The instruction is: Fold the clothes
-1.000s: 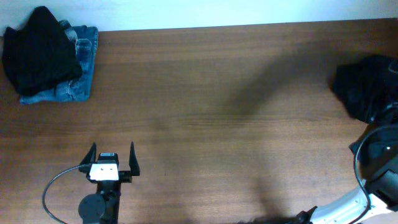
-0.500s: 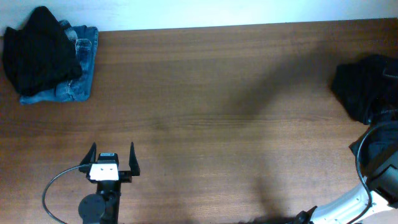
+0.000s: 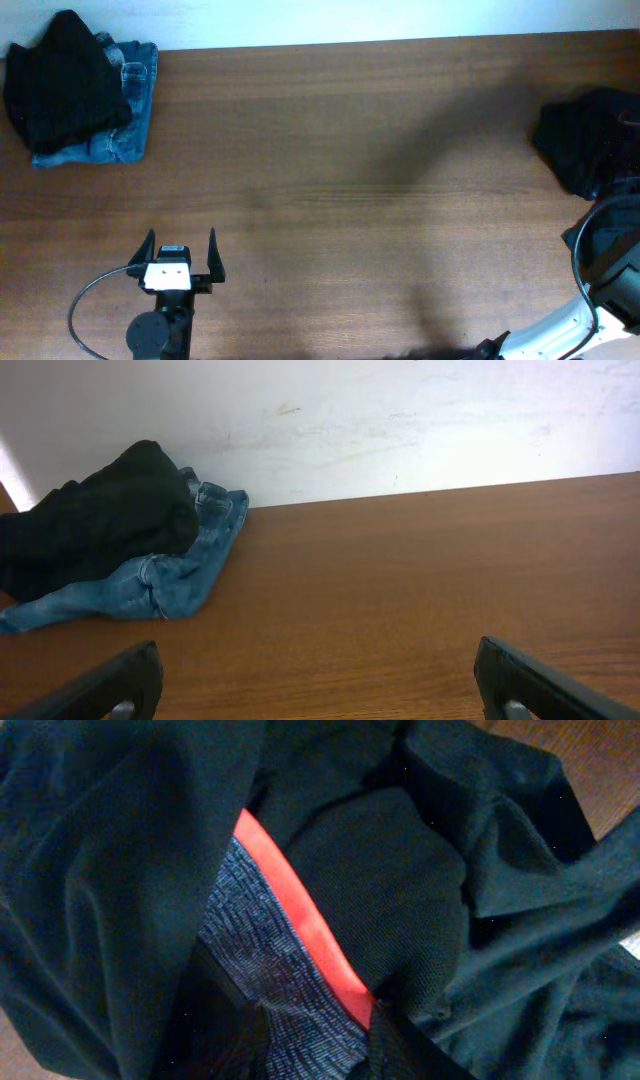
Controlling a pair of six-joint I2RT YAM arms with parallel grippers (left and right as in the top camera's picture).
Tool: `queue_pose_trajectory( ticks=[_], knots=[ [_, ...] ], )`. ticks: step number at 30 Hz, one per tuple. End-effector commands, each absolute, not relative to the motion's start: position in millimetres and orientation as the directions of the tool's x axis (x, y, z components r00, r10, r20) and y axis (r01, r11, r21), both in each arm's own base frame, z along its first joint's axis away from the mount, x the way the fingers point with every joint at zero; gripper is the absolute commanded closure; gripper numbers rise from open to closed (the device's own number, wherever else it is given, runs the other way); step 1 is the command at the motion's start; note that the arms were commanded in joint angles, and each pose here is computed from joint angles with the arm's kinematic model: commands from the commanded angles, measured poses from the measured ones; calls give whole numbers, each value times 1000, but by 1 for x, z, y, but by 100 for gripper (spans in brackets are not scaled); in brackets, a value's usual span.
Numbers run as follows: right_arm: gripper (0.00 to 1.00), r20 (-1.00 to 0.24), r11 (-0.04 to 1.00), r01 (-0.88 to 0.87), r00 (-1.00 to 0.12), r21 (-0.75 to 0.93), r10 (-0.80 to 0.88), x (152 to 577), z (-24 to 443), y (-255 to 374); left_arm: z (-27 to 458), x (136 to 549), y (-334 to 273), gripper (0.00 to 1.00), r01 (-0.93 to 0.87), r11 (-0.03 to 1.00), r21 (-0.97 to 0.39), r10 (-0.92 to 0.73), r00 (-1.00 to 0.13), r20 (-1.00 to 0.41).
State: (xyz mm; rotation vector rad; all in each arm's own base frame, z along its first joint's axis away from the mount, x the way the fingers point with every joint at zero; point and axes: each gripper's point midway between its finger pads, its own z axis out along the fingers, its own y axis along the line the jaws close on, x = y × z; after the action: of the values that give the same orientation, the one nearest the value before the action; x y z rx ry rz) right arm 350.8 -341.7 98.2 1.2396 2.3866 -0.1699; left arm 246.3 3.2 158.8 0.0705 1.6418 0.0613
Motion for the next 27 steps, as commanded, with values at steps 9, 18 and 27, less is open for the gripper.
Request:
queue_pose_trajectory(
  ticks=[9, 18, 27],
  knots=[
    [63, -353, 569, 819, -512, 74, 783, 346, 51, -340, 158, 246, 3, 1, 15, 995, 94, 95, -72, -993],
    [96, -369, 584, 801, -508, 129, 779, 356, 59, -338, 158, 246, 3, 1, 15, 995, 94, 95, -72, -993],
    [96, -445, 603, 777, -483, 179, 754, 366, 113, -338, 158, 246, 3, 1, 15, 995, 94, 95, -72, -993]
  ],
)
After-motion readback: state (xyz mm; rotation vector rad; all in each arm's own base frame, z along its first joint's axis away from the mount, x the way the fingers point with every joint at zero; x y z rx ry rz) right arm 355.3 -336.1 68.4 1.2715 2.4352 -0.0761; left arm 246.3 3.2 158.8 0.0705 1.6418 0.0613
